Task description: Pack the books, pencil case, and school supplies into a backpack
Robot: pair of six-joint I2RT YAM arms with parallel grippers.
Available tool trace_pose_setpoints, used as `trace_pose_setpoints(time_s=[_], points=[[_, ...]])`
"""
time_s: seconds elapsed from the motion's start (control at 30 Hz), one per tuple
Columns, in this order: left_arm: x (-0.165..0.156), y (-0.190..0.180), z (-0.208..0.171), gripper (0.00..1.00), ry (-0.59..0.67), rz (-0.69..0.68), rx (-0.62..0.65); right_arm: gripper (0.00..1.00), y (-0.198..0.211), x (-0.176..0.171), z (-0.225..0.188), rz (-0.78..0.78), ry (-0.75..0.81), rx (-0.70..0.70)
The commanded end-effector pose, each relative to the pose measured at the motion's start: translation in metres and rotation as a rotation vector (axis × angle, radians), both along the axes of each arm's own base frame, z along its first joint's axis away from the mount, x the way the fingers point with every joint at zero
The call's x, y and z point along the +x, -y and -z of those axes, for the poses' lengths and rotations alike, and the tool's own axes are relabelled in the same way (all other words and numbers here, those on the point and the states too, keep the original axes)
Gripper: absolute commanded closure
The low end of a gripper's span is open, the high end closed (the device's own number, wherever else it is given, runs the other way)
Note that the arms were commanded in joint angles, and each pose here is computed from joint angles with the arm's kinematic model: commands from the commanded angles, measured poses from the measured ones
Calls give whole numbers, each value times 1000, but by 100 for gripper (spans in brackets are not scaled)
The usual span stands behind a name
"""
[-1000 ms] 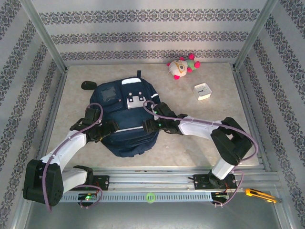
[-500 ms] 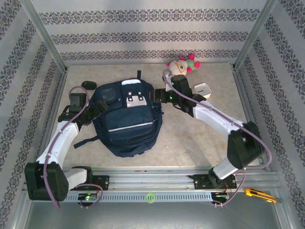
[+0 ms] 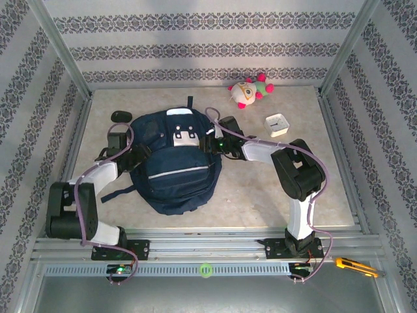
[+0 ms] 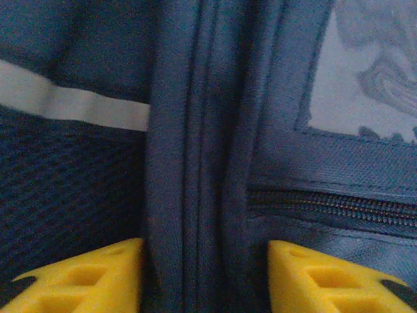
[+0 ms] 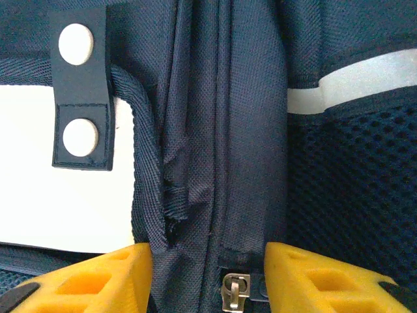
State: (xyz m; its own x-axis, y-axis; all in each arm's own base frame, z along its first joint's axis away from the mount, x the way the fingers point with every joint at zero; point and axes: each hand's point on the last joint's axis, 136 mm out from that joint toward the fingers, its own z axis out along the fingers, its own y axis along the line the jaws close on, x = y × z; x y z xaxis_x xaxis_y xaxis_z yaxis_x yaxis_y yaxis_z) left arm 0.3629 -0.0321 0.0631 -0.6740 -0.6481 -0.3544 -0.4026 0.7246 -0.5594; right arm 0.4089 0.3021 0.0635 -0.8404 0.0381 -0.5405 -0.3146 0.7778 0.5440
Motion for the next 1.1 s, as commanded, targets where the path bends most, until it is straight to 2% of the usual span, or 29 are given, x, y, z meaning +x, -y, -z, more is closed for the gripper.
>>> trace_pose_setpoints(time_s=[0.0,0.23,0.4,0.57,0.73,0.87,0.97,1.07], points=[[-8,17,36,54,-90,50,-16,52,18,-15,31,54,-54,-75],[8,75,33,55,-63,157,-21,52,56,-26,19,126,-37,-87],[22,141,21,55,-28,253,-60,52,112,-32,8,214,-35,-107],[24,178,26,54,-24,293,-92,51,150,-39,16,268,-68,-120],[23,176,18,52,-4,295,-25,51,151,-37,17,263,-68,-114],[26,164,-7,46,44,289,56,49,147,-29,-7,260,-21,-87],[32,147,-46,35,120,278,135,47,154,-26,-41,258,41,-115],[37,117,-110,28,251,243,256,41,172,-27,-92,265,124,-160]])
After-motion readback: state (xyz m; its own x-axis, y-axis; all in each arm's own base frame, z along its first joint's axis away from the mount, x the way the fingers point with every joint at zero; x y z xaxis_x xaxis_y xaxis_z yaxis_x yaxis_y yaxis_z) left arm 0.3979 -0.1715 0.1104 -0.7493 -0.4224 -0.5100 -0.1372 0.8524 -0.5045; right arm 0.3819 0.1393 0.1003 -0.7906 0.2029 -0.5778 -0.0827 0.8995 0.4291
